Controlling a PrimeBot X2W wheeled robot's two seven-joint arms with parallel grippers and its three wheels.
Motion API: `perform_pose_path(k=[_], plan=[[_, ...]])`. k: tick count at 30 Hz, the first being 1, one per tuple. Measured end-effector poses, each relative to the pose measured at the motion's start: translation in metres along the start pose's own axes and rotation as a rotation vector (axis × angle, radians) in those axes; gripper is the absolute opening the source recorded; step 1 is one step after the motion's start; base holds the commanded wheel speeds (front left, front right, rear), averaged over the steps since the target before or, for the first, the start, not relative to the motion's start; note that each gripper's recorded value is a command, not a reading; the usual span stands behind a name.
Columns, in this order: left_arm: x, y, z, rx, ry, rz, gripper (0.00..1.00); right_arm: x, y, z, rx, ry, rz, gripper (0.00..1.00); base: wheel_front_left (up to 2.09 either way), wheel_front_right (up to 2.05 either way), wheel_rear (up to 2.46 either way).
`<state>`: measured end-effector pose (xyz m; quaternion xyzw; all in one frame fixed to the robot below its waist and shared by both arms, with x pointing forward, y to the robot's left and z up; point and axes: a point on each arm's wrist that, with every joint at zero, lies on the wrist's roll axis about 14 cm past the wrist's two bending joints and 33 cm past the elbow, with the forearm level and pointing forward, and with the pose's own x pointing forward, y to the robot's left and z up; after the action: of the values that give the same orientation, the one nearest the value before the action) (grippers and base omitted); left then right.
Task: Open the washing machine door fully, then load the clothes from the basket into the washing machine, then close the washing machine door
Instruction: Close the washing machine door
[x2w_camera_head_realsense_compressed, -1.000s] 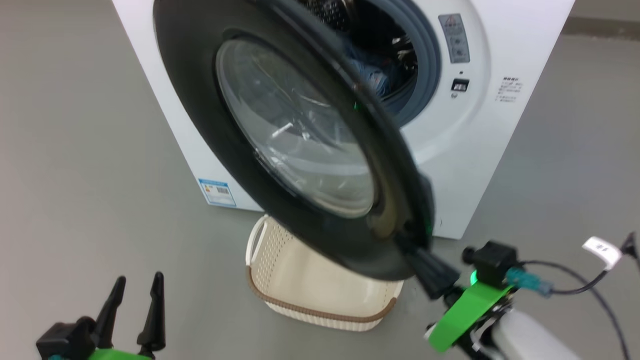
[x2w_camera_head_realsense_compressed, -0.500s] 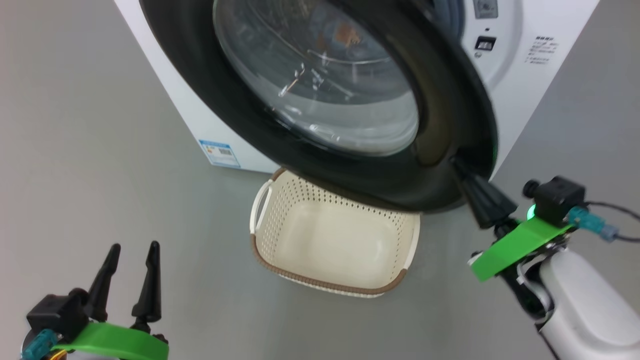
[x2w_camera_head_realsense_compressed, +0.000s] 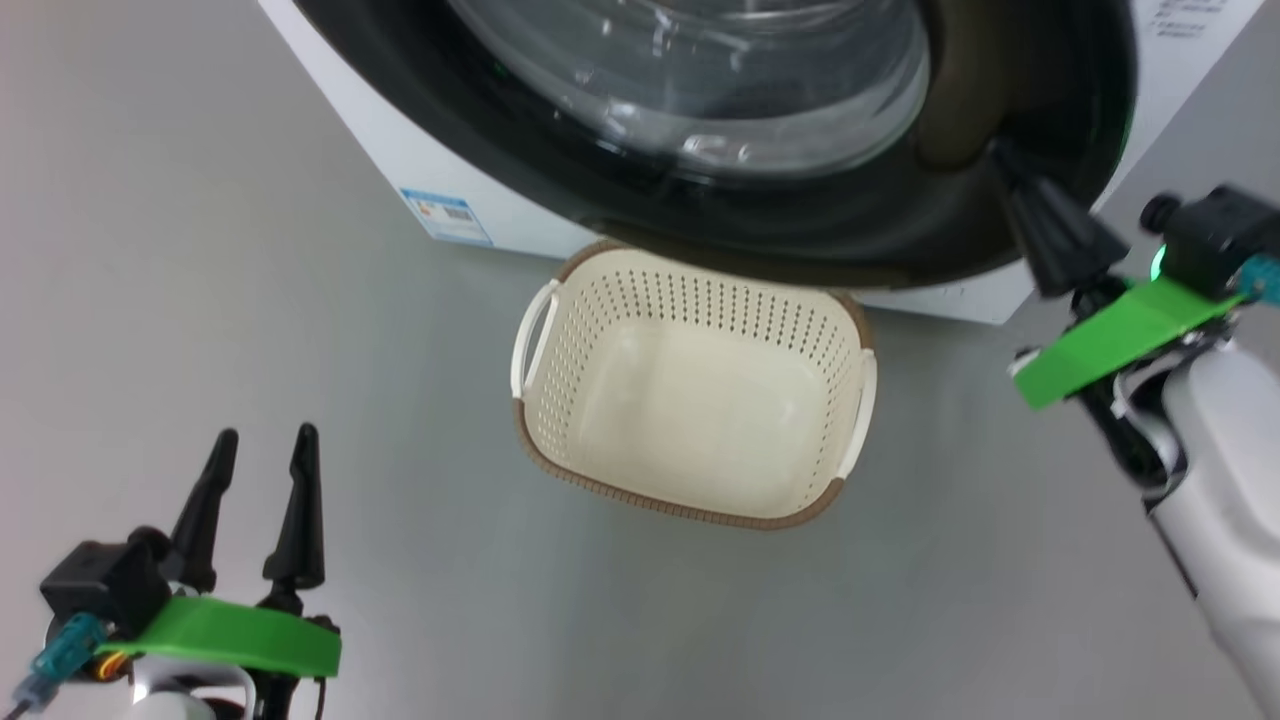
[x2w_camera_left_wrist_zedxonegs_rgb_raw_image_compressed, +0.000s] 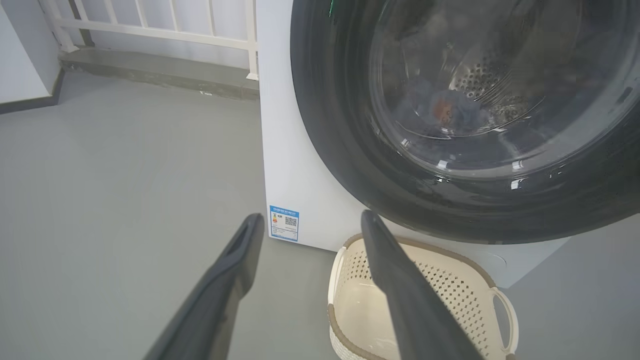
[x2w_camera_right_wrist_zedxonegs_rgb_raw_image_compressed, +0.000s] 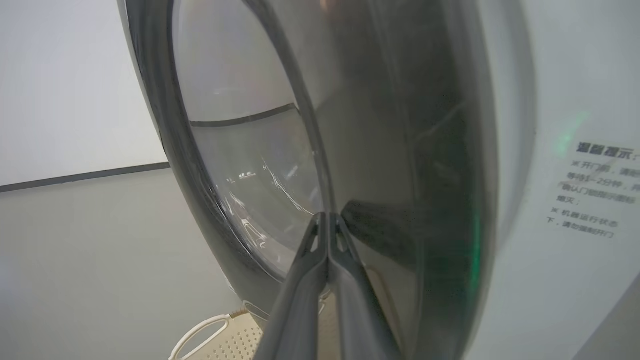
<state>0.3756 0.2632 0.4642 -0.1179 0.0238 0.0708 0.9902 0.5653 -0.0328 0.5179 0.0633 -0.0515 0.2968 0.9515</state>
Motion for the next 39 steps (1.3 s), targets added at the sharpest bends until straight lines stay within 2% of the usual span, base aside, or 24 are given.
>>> perform_pose_path(k=[7, 11, 19, 29, 31, 32, 34, 35, 36, 39], plan=[[0.012, 0.000, -0.005, -0.003, 0.010, 0.005, 1.00, 0.022, -0.025, 0.004, 0.013, -0.029, -0.036, 0.00, 0.00, 0.00, 0.00], [0.016, 0.004, -0.005, 0.006, 0.010, 0.015, 1.00, 0.036, -0.042, 0.011, -0.028, -0.041, -0.048, 0.00, 0.00, 0.00, 0.00], [0.013, 0.009, 0.000, 0.002, -0.004, 0.038, 1.00, 0.046, -0.044, 0.004, -0.016, -0.020, -0.063, 0.00, 0.00, 0.00, 0.00], [0.011, 0.005, 0.009, -0.007, -0.033, 0.027, 1.00, 0.042, -0.041, 0.024, -0.020, -0.048, -0.081, 0.00, 0.00, 0.00, 0.00], [0.010, 0.004, 0.013, -0.010, -0.042, 0.021, 1.00, 0.038, -0.041, 0.028, -0.023, -0.052, -0.089, 0.29, 0.00, 0.00, 0.00], [0.009, 0.003, 0.014, -0.011, -0.047, 0.018, 1.00, 0.035, -0.040, 0.031, -0.024, -0.058, -0.090, 0.29, 0.00, 0.00, 0.00], [0.007, 0.002, 0.017, -0.012, -0.055, 0.013, 1.00, 0.029, -0.036, 0.035, -0.025, -0.066, -0.088, 0.47, 0.00, 0.00, 0.00], [0.006, 0.002, 0.018, -0.011, -0.057, 0.010, 1.00, 0.025, -0.032, 0.036, -0.021, -0.067, -0.083, 0.87, 0.00, 0.00, 0.00], [0.004, 0.002, 0.019, -0.010, -0.057, 0.007, 1.00, 0.022, -0.027, 0.036, -0.016, -0.066, -0.078, 1.00, 0.00, 0.00, 0.00], [0.001, -0.001, 0.019, -0.012, -0.057, -0.006, 1.00, 0.009, -0.015, 0.037, -0.002, -0.066, -0.066, 1.00, 0.00, 0.00, 0.00]])
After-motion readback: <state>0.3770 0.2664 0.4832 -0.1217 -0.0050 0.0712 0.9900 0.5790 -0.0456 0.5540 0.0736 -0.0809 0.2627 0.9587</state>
